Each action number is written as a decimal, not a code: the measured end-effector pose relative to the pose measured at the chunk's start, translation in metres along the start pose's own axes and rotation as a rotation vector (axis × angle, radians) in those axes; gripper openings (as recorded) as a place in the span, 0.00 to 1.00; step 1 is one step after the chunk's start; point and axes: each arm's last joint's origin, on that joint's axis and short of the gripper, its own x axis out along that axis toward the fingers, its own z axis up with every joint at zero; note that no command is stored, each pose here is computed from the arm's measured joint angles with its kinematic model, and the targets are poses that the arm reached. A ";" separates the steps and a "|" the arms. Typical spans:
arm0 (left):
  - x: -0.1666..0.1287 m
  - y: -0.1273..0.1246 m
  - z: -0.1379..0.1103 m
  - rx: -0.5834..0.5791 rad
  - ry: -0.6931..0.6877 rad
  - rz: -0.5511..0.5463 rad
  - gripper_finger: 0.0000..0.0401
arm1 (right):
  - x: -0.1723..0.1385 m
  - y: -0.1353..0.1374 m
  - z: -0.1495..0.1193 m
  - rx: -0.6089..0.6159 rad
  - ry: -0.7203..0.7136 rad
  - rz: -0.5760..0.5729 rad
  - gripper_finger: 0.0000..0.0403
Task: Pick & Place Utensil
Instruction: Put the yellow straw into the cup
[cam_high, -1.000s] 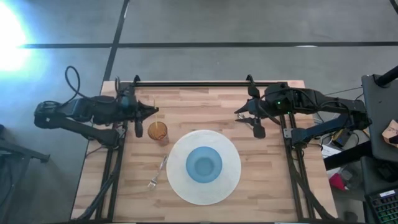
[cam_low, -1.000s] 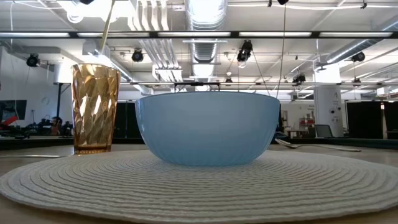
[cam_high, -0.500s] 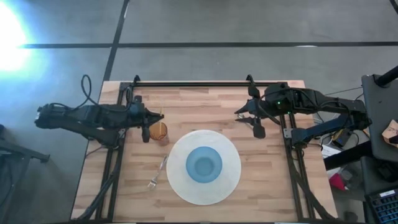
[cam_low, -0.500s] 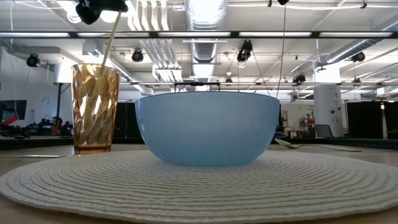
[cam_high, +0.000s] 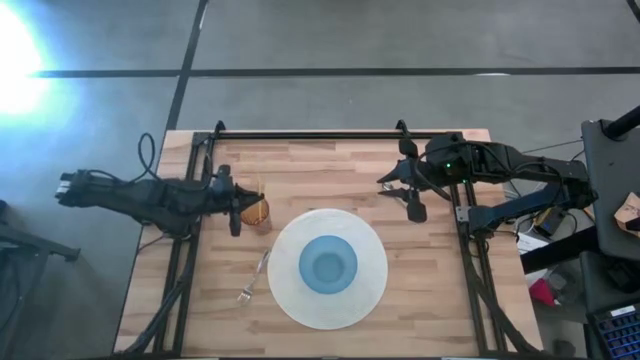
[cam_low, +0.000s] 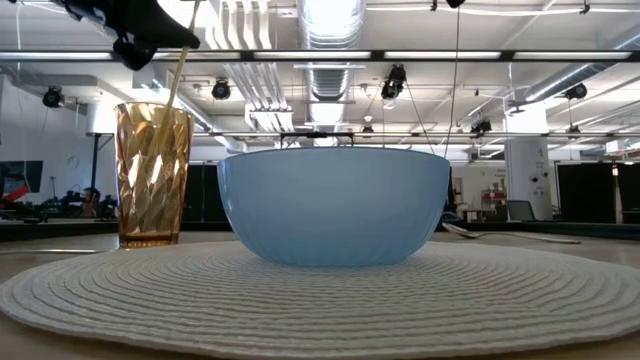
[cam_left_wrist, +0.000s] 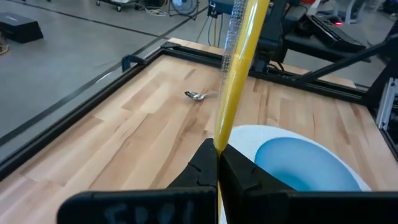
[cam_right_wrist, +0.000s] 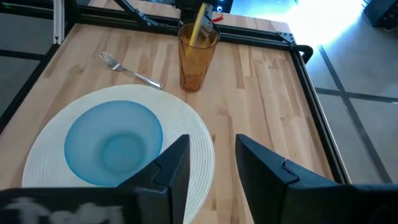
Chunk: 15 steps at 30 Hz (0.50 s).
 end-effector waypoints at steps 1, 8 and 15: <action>0.001 0.000 -0.004 0.004 0.001 -0.003 0.00 | 0.000 0.000 0.000 0.000 0.000 0.000 0.30; 0.004 0.003 -0.026 0.006 -0.002 -0.012 0.00 | 0.000 0.000 0.000 0.000 0.000 0.000 0.28; 0.007 0.008 -0.043 0.004 0.021 -0.002 0.00 | 0.000 0.000 0.000 0.000 0.000 0.000 0.29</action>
